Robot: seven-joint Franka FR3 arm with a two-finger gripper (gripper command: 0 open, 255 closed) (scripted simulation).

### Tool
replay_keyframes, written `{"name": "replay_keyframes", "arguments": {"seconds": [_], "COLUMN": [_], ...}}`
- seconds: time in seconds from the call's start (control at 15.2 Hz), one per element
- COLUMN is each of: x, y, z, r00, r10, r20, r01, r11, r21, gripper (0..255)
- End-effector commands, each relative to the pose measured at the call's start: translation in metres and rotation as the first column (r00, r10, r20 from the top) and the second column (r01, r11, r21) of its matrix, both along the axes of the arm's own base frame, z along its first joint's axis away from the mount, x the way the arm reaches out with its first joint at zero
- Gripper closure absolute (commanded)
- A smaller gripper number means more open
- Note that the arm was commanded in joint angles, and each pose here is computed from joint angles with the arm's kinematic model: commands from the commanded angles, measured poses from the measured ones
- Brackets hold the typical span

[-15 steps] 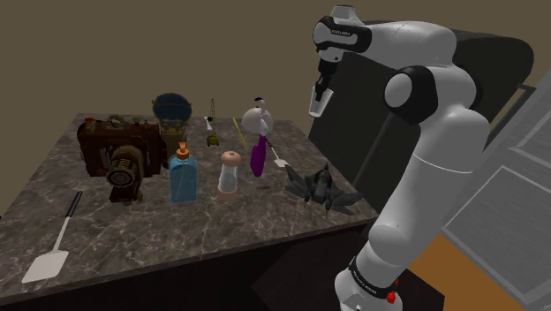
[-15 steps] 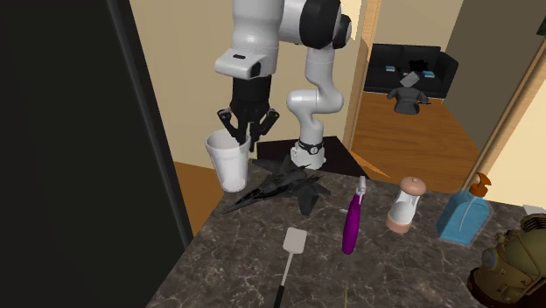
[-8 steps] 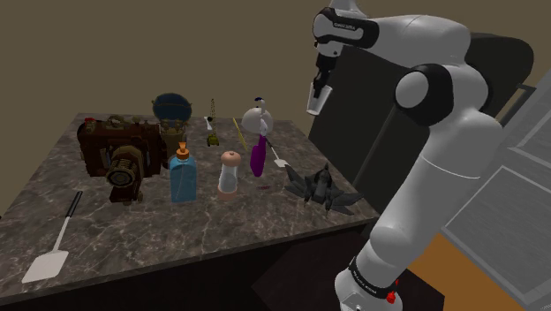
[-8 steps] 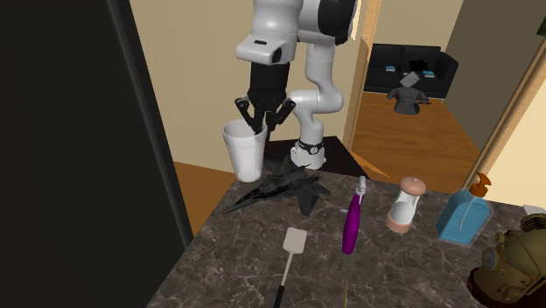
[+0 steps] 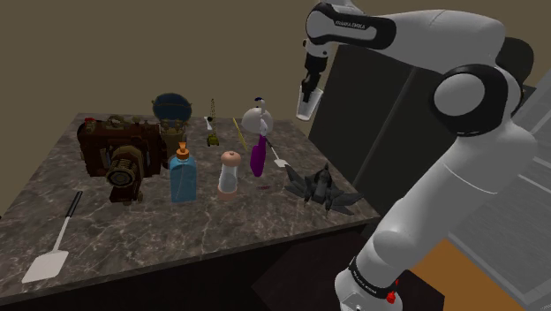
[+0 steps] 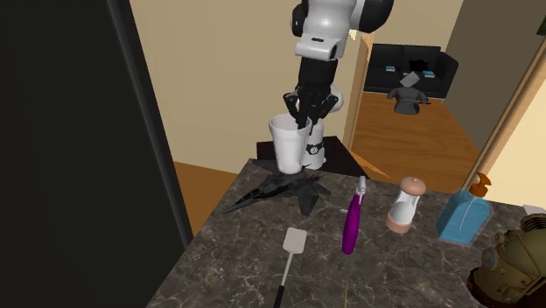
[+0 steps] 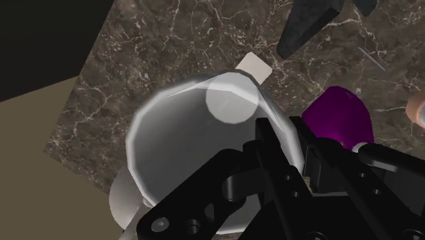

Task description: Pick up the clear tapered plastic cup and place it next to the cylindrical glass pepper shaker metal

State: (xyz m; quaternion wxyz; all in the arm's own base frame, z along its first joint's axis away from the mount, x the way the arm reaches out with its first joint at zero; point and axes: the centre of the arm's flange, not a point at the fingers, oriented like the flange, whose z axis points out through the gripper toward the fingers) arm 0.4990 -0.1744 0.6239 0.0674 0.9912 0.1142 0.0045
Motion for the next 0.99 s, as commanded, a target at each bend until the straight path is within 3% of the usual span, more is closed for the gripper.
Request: {"name": "replay_keyframes", "arguments": {"seconds": [0.0,0.92], "x": [-0.003,-0.030], "y": [0.027,0.210], "z": [0.001,0.001], "r00": [1.000,1.000], "r10": [-0.001,-0.001], "r20": [0.000,0.000], "r01": [0.001,0.001], "r11": [1.000,1.000], "r21": [-0.001,-0.001], "gripper": [255,255]}}
